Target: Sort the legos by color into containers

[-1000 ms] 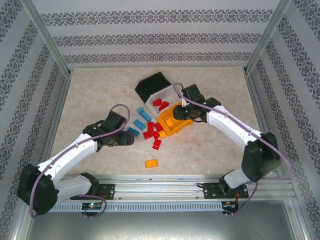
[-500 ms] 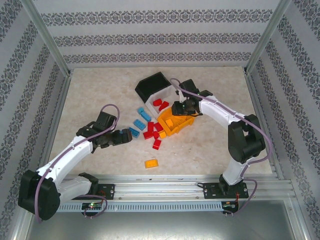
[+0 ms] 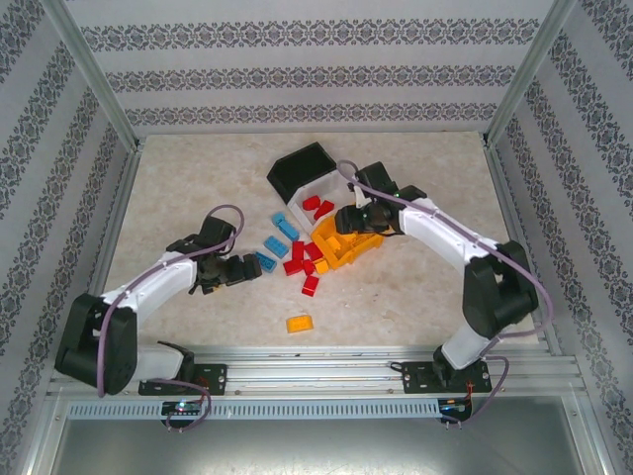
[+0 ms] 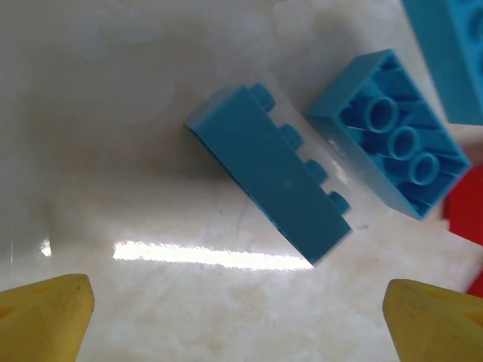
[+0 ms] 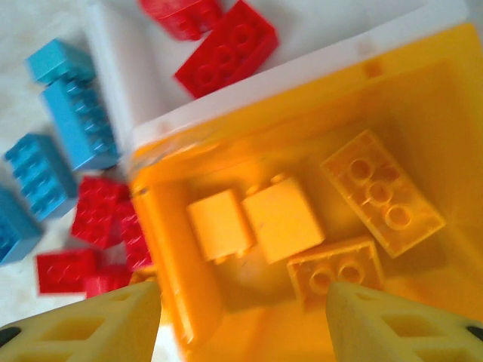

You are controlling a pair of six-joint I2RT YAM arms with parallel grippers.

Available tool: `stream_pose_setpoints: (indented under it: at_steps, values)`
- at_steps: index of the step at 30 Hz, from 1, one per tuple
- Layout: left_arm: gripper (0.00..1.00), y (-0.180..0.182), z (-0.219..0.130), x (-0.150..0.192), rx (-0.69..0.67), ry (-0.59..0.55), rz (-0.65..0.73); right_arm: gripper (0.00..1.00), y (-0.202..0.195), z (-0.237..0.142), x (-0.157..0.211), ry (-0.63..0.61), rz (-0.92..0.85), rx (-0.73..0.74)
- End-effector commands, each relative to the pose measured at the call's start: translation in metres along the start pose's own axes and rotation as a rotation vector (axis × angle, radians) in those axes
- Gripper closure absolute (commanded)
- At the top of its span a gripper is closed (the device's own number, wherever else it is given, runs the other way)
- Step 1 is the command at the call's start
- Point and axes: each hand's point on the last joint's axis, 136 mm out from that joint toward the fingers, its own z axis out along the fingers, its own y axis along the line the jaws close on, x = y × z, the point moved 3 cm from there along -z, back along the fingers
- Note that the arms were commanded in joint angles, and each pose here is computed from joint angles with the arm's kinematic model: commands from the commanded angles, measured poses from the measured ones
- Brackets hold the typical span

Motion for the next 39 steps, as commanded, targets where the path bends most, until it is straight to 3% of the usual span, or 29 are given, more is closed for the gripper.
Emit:
stream_pose_setpoints:
  at_steps: [1, 10, 22, 39]
  values:
    - [0.08, -0.003, 0.005, -0.021, 0.001, -0.051, 0.0, 0.36, 0.024, -0.006, 0.034, 0.038, -0.058, -0.025]
    - [0.24, 0.008, 0.025, -0.032, -0.02, -0.022, -0.019, 0.19, 0.081, 0.021, 0.126, 0.181, -0.167, -0.062]
    - [0.23, 0.009, 0.034, -0.047, -0.026, -0.009, -0.014, 0.06, 0.124, 0.04, 0.184, 0.282, -0.299, 0.032]
    - [0.15, 0.02, 0.025, -0.057, -0.144, -0.015, 0.085, 0.06, 0.15, 0.072, 0.221, 0.352, -0.278, 0.056]
